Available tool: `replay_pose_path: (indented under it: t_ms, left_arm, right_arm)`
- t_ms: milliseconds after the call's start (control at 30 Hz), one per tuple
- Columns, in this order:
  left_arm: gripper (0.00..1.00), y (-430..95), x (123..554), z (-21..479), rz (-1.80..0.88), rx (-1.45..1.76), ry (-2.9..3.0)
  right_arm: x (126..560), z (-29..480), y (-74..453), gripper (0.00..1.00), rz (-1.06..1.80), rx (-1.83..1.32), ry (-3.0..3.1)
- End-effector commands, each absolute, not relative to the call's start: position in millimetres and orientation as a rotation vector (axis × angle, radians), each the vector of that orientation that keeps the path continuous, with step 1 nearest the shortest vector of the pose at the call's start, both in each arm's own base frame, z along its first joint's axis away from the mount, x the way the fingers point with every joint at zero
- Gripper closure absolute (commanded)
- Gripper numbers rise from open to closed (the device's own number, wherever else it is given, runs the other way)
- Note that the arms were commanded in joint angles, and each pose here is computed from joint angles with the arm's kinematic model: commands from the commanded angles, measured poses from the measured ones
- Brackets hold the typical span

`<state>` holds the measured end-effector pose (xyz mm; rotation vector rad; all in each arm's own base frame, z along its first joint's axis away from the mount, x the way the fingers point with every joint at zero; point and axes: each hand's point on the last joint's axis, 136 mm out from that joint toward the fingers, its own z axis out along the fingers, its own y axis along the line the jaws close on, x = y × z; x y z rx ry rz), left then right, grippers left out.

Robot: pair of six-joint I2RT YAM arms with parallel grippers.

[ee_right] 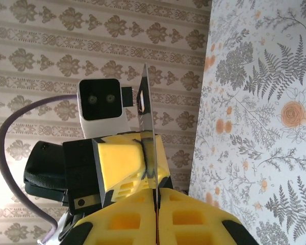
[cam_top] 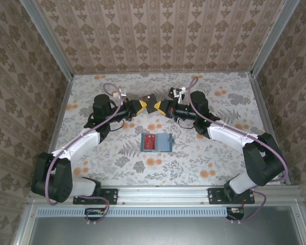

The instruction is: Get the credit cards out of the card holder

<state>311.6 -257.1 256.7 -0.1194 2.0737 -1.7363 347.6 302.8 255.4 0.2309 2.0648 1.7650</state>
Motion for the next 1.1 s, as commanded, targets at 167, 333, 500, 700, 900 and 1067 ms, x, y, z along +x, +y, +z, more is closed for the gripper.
replay_pose_path:
  t_ms: [167, 333, 500, 700, 900, 1067]
  left_arm:
    - [0.82, -242, 313, 230, -1.573, -0.213, 2.184]
    - [0.35, -212, 305, 197, -1.251, -0.274, 2.352]
    - [0.09, -187, 294, 175, -1.008, -0.281, 2.459]
    - [0.0, -181, 293, 158, -0.936, -0.286, 2.506]
    - [0.0, -173, 296, 149, -0.863, -0.334, 2.533]
    - [0.0, -169, 293, 139, -0.849, -0.402, 2.554]
  right_arm:
    - [349, 243, 284, 1.0, 1.477, 0.154, 2.141]
    - [345, 243, 259, 1.0, 1.179, 0.0, 2.194]
    - [355, 245, 231, 1.0, 0.887, -0.145, 2.184]
    - [386, 238, 215, 1.0, 0.649, -0.327, 2.195]
    - [417, 238, 218, 1.0, 0.446, -0.637, 2.15]
    - [442, 225, 207, 1.0, 0.251, -0.832, 2.152]
